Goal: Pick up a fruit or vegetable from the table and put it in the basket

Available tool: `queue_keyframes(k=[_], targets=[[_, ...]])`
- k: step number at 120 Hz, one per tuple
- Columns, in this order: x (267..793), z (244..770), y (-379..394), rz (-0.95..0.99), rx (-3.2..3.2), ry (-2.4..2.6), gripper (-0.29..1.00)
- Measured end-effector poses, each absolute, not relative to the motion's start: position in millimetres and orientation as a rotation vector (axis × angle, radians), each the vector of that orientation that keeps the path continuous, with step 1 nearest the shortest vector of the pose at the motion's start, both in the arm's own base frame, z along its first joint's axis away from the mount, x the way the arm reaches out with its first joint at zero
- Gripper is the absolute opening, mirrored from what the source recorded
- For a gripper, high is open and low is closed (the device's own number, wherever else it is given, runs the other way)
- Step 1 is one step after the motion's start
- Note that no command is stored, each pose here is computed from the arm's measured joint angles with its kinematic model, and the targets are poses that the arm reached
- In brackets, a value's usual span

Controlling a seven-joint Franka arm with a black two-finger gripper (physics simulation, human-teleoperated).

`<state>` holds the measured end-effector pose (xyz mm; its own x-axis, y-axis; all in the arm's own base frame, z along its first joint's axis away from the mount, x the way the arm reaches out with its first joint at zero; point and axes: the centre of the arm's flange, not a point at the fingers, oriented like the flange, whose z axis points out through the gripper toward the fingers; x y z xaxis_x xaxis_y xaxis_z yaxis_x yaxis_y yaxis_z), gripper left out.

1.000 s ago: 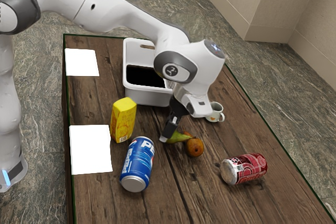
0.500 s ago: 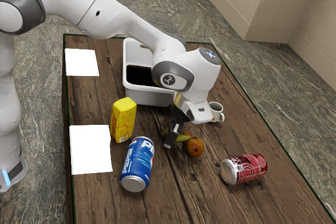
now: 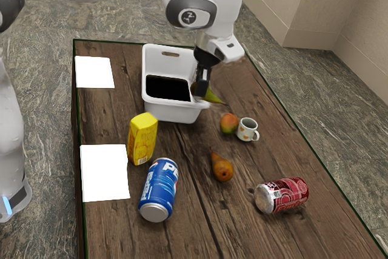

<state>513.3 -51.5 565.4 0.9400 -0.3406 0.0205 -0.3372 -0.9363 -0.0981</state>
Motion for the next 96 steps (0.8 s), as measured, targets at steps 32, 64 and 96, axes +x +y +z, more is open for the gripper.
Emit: queue_keyframes(k=[32, 64, 96], targets=[[482.9, 588.8, 98.9, 0.034, -3.059, 0.093, 0.26], [471.8, 564.7, 156.3, 0.149, -3.097, -0.038, 0.43], [513.9, 587.8, 102.9, 0.068, -3.1, 0.161, 0.66]])
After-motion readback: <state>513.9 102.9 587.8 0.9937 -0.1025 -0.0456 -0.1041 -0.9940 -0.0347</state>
